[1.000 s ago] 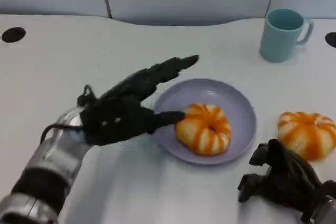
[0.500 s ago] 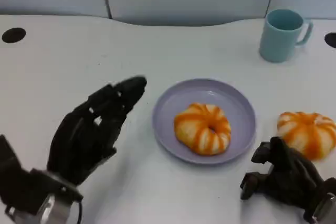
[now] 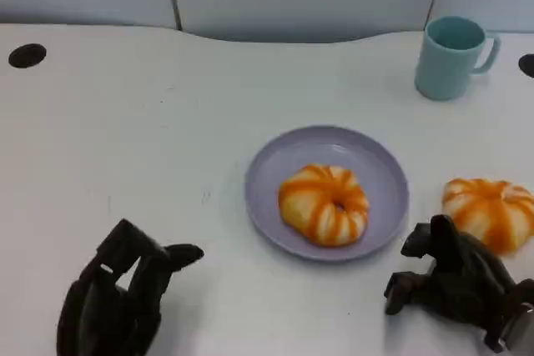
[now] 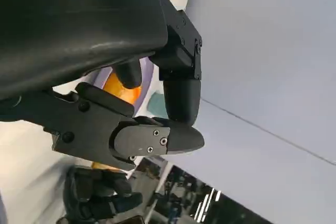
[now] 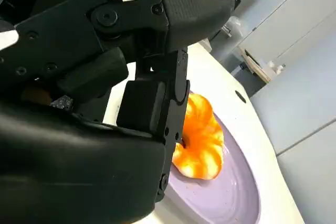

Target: Grasp the bread from the table and place it into the plate.

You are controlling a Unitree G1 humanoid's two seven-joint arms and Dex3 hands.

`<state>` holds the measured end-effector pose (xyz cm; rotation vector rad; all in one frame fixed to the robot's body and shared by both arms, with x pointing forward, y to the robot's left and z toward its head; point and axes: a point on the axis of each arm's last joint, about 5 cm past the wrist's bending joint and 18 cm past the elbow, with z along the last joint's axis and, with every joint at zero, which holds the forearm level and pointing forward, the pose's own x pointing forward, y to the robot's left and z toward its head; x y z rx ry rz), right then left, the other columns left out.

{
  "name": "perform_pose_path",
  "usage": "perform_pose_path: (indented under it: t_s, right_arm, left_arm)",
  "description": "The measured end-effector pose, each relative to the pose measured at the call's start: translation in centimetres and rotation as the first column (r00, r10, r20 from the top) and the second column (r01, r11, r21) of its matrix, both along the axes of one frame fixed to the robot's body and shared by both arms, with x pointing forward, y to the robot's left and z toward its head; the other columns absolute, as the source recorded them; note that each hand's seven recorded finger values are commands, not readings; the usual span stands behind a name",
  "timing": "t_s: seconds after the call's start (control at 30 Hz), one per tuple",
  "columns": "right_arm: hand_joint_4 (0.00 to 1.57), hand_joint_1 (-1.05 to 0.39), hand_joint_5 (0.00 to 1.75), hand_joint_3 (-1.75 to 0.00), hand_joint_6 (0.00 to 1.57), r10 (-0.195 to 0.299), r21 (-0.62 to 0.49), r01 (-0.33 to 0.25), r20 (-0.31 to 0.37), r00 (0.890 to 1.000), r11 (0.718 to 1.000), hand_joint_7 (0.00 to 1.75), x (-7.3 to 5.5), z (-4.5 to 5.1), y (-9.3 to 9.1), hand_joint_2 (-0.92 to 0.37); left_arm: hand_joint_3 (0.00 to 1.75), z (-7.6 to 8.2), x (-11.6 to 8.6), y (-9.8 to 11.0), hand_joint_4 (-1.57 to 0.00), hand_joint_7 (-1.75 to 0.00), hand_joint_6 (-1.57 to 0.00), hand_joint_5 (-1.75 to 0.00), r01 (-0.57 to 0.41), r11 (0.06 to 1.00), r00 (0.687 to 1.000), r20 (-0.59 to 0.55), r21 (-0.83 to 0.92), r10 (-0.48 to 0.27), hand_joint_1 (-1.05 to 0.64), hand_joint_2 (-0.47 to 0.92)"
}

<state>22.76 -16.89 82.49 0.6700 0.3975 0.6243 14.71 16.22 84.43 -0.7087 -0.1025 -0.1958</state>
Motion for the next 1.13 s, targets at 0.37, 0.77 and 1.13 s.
perform_pose_path:
  t_s: [0.37, 0.77, 1.13]
  right_arm:
    - [1.57, -0.31, 0.58, -0.46, 1.57, -0.013, -0.007, 0.013, 0.015, 1.000, 1.000, 0.38, 0.0, -0.12, -0.5, -0.75]
    - [1.57, -0.45, 0.58, -0.34, 1.57, -0.036, 0.006, 0.036, 0.039, 0.999, 0.999, 0.35, 0.0, -0.49, -1.1, -0.90]
    - [1.57, -0.54, 0.62, -0.39, 1.57, -0.037, 0.001, 0.037, 0.062, 0.997, 0.999, 0.40, 0.2, -0.64, -1.1, -0.92]
  left_arm:
    - [0.39, -0.8, -0.4, 0.2, -0.76, -1.75, -0.50, -1.75, -0.010, 1.000, 0.998, -0.063, 0.017, 0.011, -0.47, 0.92]
    - [0.34, -0.6, 0.4, 0.4, -0.73, -1.75, -0.46, -1.75, -0.017, 1.000, 0.998, -0.063, -0.012, 0.016, -0.48, 0.92]
    - [0.34, -0.7, 0.5, 0.5, -0.73, -1.75, -0.46, -1.75, -0.012, 0.999, 0.997, -0.079, -0.040, 0.009, -0.48, 0.92]
